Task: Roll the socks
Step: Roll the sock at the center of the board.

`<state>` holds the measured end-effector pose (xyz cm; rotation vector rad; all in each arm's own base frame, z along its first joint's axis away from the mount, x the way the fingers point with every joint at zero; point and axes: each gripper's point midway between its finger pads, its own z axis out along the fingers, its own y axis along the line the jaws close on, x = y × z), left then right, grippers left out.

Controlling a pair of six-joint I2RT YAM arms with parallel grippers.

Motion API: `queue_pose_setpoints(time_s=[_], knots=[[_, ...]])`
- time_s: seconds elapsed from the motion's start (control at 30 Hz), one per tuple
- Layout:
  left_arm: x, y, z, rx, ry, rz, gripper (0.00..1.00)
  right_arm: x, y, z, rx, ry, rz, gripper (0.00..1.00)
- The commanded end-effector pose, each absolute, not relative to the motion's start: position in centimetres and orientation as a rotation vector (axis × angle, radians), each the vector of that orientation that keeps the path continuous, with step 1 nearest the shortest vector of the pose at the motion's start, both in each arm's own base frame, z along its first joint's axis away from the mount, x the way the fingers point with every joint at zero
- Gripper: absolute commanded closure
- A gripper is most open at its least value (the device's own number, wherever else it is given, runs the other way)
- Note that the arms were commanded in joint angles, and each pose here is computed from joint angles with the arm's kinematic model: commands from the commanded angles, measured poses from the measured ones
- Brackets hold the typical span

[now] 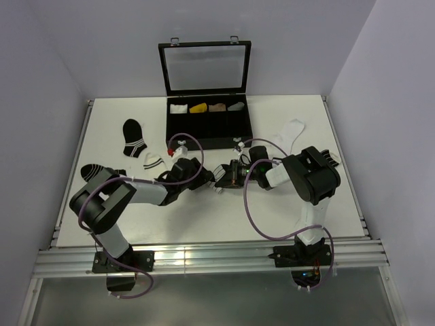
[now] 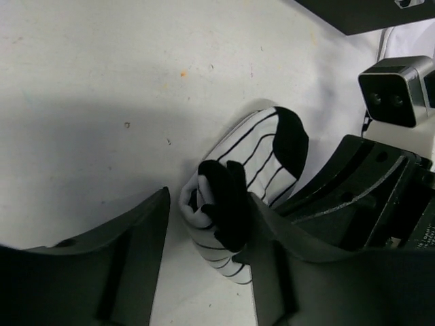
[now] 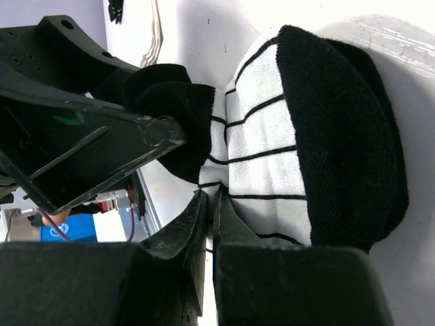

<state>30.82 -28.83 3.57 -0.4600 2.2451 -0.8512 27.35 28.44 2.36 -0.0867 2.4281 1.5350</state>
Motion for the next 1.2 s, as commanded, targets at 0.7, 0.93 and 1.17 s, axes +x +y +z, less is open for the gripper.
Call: queue_pose_setpoints(time_s=[0.7,0.93,1.17], knots=[[30.3,-28.3,1.4,-0.397,2.435,-0.609,1.00,28.6,26.3,6.0,-0.367,2.273,0.694,0.60],[30.2,-28.1,2.1,-0.373,2.432,-0.594,1.00,27.9,27.7,6.4,-0.483,2.200,0.570,0.55],[30.1,-28.2,2.1,-0.369,2.438,-0.596,1.00,26.8,29.0,4.8,-0.578,2.211,0.488,0.54]])
